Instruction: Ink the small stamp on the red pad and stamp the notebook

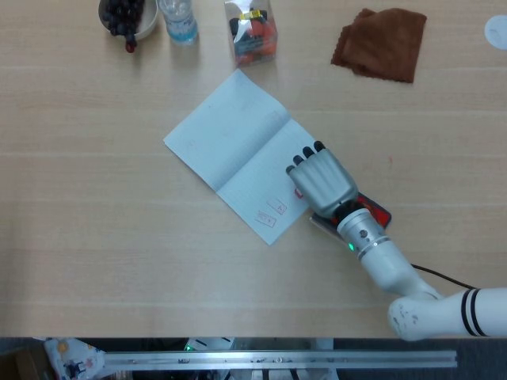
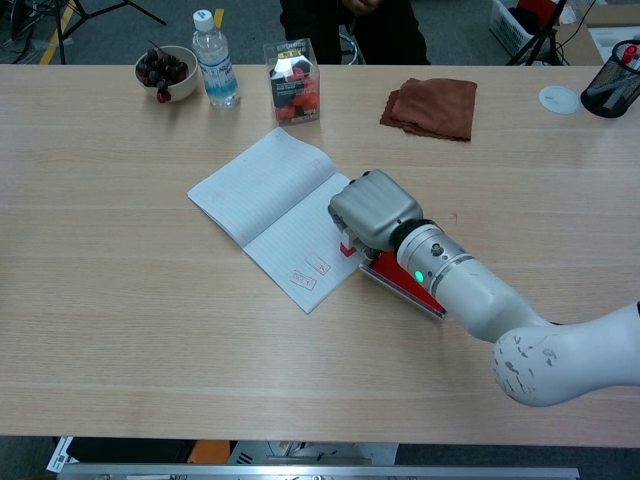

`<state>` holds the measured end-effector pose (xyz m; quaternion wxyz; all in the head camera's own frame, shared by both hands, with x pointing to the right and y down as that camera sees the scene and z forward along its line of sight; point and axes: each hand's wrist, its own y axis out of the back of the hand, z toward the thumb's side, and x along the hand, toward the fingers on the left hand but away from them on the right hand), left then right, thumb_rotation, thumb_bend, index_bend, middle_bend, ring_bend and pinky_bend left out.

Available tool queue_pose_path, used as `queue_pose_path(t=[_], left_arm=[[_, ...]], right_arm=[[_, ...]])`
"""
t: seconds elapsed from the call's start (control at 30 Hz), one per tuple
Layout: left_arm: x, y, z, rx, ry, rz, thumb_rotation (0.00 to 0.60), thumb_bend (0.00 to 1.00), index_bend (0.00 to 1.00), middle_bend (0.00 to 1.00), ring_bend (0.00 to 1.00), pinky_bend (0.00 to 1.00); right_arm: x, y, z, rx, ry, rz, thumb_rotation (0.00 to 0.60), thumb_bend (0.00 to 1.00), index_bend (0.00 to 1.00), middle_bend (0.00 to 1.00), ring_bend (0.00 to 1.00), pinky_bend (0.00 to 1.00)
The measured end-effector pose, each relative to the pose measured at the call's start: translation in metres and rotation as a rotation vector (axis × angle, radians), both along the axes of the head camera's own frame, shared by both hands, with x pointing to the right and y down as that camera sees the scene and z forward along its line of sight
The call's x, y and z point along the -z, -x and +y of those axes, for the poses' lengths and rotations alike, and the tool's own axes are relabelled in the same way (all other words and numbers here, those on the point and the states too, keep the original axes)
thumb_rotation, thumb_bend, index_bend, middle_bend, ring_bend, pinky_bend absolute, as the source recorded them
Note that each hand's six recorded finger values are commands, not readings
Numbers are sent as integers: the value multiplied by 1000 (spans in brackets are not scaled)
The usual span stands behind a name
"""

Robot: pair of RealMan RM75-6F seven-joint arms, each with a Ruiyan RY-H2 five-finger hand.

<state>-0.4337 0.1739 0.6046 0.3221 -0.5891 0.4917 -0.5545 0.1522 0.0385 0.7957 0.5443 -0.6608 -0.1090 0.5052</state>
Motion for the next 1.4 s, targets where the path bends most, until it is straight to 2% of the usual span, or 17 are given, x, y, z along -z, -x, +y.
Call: queue_pose_path(t=[0.5, 0.8, 0.93, 1.1, 1.4], left_arm=[[1, 1, 0, 3, -4, 0, 600, 272, 40, 31, 34, 63], [2, -1, 0, -4, -6, 2, 600, 273, 40, 31, 34, 63], [1, -4, 0, -12, -4, 3, 600, 272, 40, 31, 34, 63], [1, -7, 0, -20, -3, 4, 600, 272, 40, 31, 34, 63], [-1, -11, 1, -28, 5, 6, 600, 272, 40, 31, 34, 63]], right_arm=[[2, 2, 0, -1, -1, -16, 600, 367, 602, 471, 330, 293], [22, -7, -10, -29, -23, -50, 600, 367, 602, 471, 329, 293], [37, -21, -22, -55, -50, -62, 600, 367, 602, 471, 330, 293], [46, -46, -36, -85, -81, -31, 600, 368, 602, 471, 330, 293], [36, -90, -46, -139, -76, 44, 600, 368, 602, 471, 330, 293]])
